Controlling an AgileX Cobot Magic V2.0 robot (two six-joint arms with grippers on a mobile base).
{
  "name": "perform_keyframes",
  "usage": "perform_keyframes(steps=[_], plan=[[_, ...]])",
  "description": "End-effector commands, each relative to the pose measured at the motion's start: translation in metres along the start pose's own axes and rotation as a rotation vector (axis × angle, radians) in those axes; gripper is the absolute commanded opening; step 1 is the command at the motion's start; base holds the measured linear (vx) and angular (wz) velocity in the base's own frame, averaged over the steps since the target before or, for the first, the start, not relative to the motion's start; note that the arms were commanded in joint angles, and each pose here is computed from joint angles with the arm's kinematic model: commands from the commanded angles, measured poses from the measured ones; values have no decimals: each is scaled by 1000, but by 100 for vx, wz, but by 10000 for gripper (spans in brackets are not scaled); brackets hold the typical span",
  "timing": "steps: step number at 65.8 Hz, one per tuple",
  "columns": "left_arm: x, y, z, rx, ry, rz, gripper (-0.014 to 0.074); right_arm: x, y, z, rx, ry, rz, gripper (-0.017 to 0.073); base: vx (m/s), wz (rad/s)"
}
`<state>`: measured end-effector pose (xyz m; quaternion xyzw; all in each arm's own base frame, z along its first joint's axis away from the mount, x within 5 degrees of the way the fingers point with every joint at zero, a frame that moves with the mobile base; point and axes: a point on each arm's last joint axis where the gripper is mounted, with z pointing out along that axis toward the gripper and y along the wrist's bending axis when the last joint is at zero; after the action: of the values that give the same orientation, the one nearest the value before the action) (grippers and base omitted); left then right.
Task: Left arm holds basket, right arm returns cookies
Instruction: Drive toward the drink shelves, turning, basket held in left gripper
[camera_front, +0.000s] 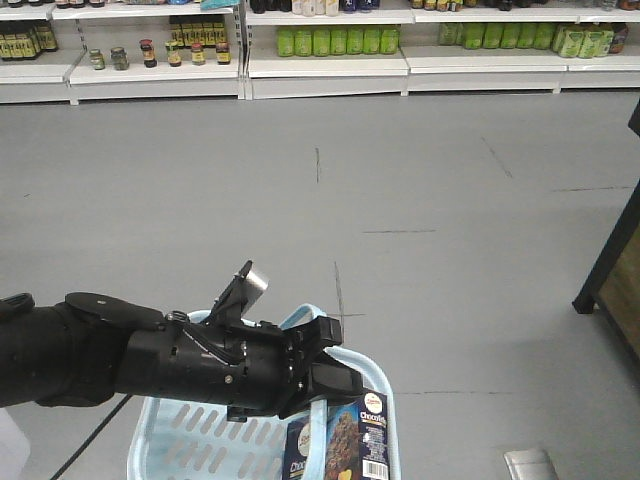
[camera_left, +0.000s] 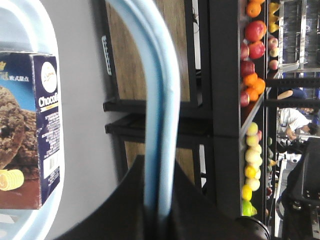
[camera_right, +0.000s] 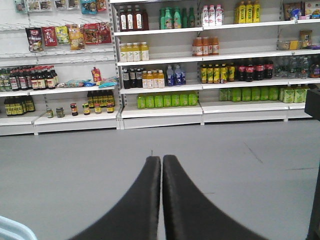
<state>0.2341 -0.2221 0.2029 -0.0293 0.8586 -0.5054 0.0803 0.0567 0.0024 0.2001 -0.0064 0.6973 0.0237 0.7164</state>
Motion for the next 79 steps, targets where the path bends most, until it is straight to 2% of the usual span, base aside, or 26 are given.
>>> perform_keyframes(steps=[1,79], plan=[[-2,-25,-10,107,-15,6,-6,-7,0,-1,-2,-82,-2,-9,45,4],[-2,-25,-10,107,-15,6,-6,-7,0,-1,-2,-82,-2,-9,44,1]])
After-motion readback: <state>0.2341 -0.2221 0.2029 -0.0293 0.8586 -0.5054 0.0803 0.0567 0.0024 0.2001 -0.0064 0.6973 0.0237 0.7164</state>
